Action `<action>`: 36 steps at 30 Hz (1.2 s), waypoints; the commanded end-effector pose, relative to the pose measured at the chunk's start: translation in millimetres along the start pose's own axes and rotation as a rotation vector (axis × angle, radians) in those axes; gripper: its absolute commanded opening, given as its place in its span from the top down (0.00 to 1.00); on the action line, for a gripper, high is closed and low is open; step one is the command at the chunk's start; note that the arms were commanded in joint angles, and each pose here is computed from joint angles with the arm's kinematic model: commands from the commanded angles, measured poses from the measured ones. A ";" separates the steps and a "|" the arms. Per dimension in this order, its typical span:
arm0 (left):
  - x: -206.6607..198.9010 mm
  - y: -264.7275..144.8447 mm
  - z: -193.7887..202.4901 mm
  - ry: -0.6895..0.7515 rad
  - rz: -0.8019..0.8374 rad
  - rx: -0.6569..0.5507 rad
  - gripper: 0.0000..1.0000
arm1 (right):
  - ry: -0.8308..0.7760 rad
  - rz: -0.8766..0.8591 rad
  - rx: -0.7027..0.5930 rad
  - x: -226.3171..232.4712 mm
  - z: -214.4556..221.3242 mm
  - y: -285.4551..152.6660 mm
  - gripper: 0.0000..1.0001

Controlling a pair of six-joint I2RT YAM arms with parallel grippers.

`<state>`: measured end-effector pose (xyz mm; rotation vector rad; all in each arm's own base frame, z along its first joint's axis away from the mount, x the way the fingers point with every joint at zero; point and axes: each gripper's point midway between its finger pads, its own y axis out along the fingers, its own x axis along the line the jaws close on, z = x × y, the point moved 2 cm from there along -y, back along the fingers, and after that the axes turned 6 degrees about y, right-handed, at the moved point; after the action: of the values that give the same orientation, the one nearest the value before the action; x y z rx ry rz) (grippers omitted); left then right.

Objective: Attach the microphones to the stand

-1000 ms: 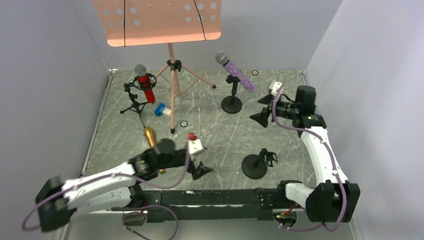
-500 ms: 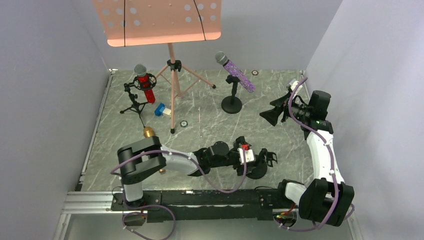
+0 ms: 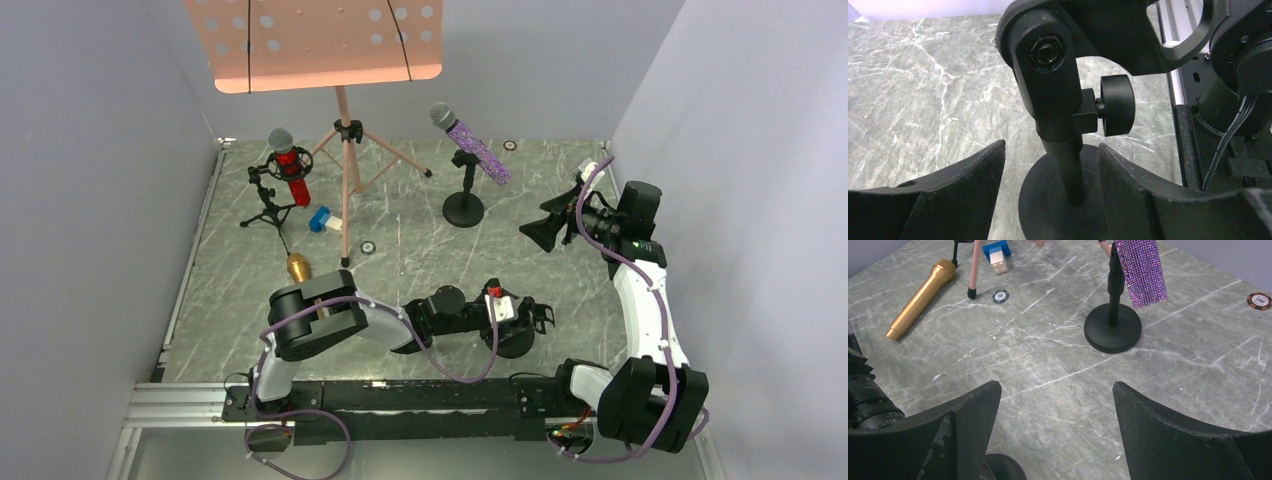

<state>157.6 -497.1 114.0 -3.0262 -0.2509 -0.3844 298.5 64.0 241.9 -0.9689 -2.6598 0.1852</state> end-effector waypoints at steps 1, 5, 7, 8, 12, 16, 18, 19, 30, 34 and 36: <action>-2.5 5.6 -15.9 -0.027 0.011 -0.094 0.33 | -0.023 -0.014 -0.014 -0.5 -3.9 0.1 0.12; -3.0 11.7 -21.9 -0.023 0.030 -0.118 0.51 | -0.016 -0.012 -0.006 -3.1 -0.7 1.3 0.12; -2.3 12.0 -25.3 -0.027 0.036 -0.132 0.73 | -0.014 -0.012 -0.003 -3.8 0.5 1.6 0.12; -0.6 9.9 -26.4 -0.031 0.035 -0.137 0.83 | -0.015 -0.013 -0.002 -3.7 1.1 1.9 0.12; 24.7 -15.8 -33.0 -0.048 -0.042 -0.172 1.00 | -0.016 -0.013 0.005 -5.0 3.2 2.3 0.12; 72.5 -58.5 -34.4 -0.083 -0.160 -0.171 1.00 | -0.019 -0.011 0.008 -6.3 3.9 2.4 0.12; 103.5 -83.9 -24.2 -0.117 -0.233 -0.155 1.00 | -0.016 -0.012 0.012 -6.6 4.8 2.6 0.12; 113.8 -93.8 -20.1 -0.129 -0.253 -0.151 1.00 | -0.016 -0.012 0.012 -6.7 5.1 2.8 0.12; 165.5 -137.2 19.6 -0.163 -0.293 -0.062 0.99 | -0.026 -0.002 0.021 -8.4 7.1 2.4 0.11; 165.1 -144.2 22.1 -0.188 -0.325 -0.060 0.68 | -0.028 0.000 0.023 -8.8 7.8 2.2 0.11; 166.1 -151.1 18.5 -0.205 -0.362 -0.074 0.44 | -0.030 -0.001 0.023 -8.6 7.7 2.2 0.11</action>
<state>300.4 -323.4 105.5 -2.9619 -0.7854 -0.0554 301.4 61.8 228.2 -0.9558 -2.6462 0.2249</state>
